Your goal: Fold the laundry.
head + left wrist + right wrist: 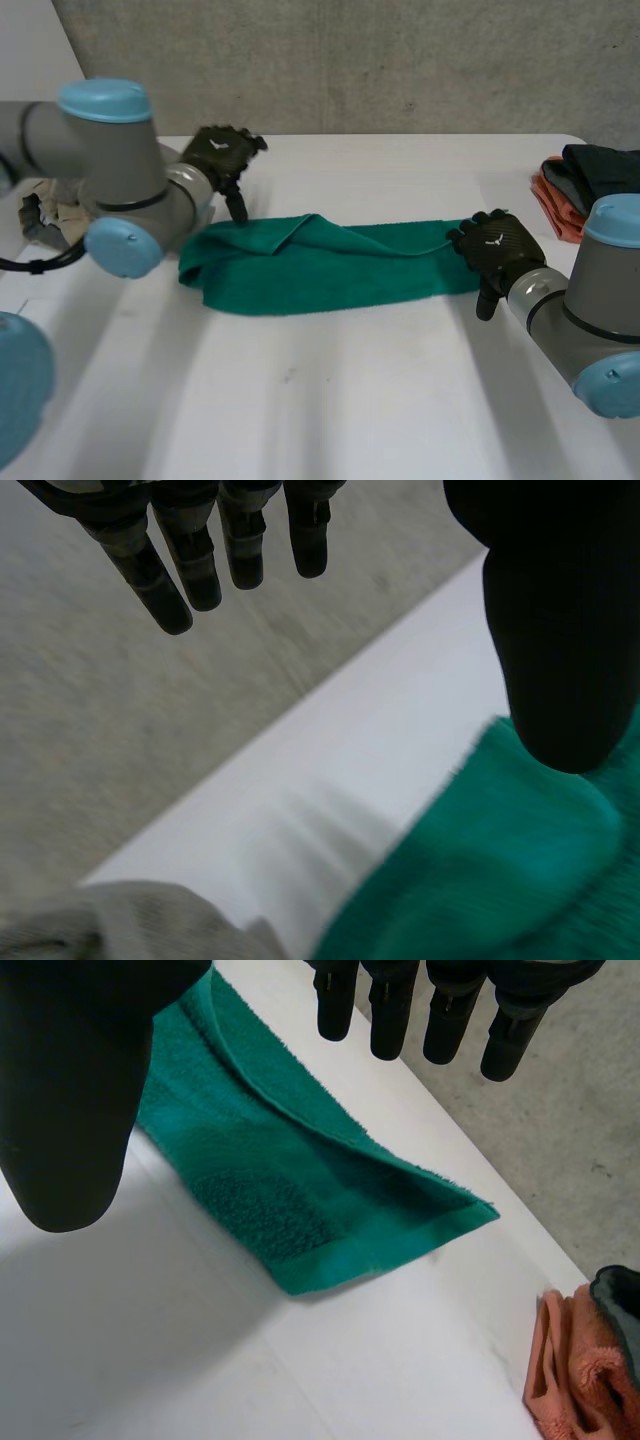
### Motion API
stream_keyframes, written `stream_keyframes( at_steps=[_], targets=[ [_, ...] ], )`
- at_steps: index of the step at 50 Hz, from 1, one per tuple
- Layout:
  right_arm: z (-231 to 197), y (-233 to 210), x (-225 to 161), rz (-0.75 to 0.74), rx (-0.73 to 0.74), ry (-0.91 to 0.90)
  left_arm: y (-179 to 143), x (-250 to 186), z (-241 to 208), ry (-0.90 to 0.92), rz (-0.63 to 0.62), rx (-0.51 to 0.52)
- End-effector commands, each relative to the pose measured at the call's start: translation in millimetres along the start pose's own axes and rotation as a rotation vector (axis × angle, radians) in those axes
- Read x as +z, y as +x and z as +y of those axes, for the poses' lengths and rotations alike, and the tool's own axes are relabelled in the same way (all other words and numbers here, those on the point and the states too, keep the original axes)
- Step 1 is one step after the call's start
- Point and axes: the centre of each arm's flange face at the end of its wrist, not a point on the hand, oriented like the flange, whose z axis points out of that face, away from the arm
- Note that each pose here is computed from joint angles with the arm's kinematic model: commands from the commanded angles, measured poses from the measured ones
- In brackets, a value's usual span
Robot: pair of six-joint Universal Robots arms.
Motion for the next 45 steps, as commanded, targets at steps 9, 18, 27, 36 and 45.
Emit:
stream_keyframes(
  at_steps=[9, 18, 27, 36, 45],
  targets=[
    [6.8, 5.2, 3.3, 0.015, 0.001, -0.018, 25.6, 33.8, 53.0, -0.151, 0.021, 0.141],
    [11.4, 9.9, 6.3, 0.026, 0.002, -0.03, 31.5, 37.0, 61.3, -0.149, 0.058, 0.172],
    [-6.5, 38.1, 20.9, 0.087, 0.021, 0.038, 18.4, 8.2, 16.8, -0.142, 0.042, 0.166],
    [-41.2, 48.7, 53.4, -0.132, 0.096, 0.145, 4.8, -78.2, -63.9, -0.007, 0.097, 0.141],
    [-42.8, 28.0, 91.7, -0.295, 0.14, 0.146, 3.4, -126.0, -71.4, 0.113, 0.114, 0.175]
  ],
)
